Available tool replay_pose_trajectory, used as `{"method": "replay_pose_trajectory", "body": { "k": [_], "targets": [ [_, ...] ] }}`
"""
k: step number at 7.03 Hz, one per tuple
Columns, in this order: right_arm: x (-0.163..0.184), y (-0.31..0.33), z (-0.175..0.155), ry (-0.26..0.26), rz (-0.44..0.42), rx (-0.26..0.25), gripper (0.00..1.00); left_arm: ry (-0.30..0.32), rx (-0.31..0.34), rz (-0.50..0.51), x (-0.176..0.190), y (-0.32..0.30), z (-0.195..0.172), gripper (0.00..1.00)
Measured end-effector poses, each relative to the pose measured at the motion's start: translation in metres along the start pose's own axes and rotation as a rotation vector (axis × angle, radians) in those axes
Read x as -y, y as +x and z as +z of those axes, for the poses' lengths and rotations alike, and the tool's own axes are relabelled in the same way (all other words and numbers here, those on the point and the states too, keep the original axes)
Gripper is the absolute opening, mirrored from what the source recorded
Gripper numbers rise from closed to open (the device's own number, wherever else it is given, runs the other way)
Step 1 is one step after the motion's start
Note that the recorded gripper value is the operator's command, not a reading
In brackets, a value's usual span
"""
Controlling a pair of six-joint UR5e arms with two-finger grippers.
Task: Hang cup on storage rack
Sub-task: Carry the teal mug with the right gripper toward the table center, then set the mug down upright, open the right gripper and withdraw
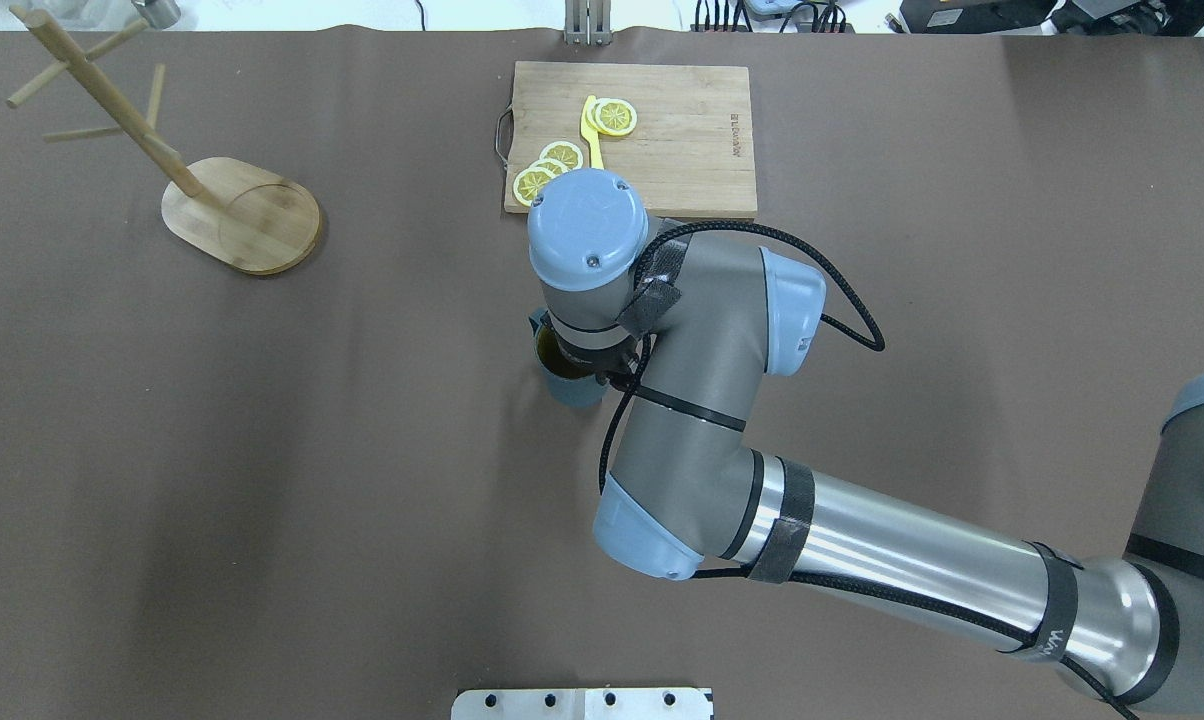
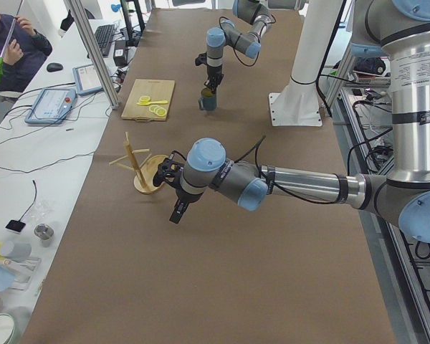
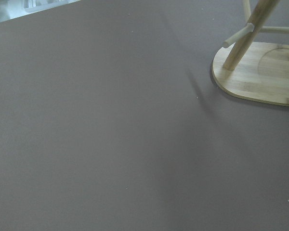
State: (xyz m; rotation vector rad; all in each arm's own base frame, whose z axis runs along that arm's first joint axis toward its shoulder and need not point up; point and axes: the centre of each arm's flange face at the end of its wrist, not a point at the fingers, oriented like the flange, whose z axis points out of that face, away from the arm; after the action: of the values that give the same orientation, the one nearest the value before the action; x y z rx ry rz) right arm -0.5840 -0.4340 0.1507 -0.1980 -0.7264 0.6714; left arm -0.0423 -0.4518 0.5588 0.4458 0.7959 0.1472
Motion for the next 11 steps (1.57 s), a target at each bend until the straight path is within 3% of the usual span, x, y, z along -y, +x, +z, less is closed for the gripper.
{"method": "replay_pose_trajectory", "body": {
  "k": [3,6,9,11],
  "targets": [
    [-0.003,-0.002,-0.001,0.039,-0.042,0.039,1.0,-0.003,0.0,-0.002,-0.001,-0.001,0.001,0.99],
    [0.018,-0.004,-0.031,0.047,-0.093,0.085,1.0,0.009,-0.002,0.014,-0.002,0.0,0.0,0.99],
    [0.108,0.035,-0.058,0.042,-0.185,0.096,1.0,0.101,-0.05,0.05,-0.002,0.018,-0.012,0.99],
    [0.188,0.111,-0.066,0.04,-0.286,0.071,1.0,0.162,-0.165,0.132,0.011,0.048,-0.021,0.99]
  ]
}}
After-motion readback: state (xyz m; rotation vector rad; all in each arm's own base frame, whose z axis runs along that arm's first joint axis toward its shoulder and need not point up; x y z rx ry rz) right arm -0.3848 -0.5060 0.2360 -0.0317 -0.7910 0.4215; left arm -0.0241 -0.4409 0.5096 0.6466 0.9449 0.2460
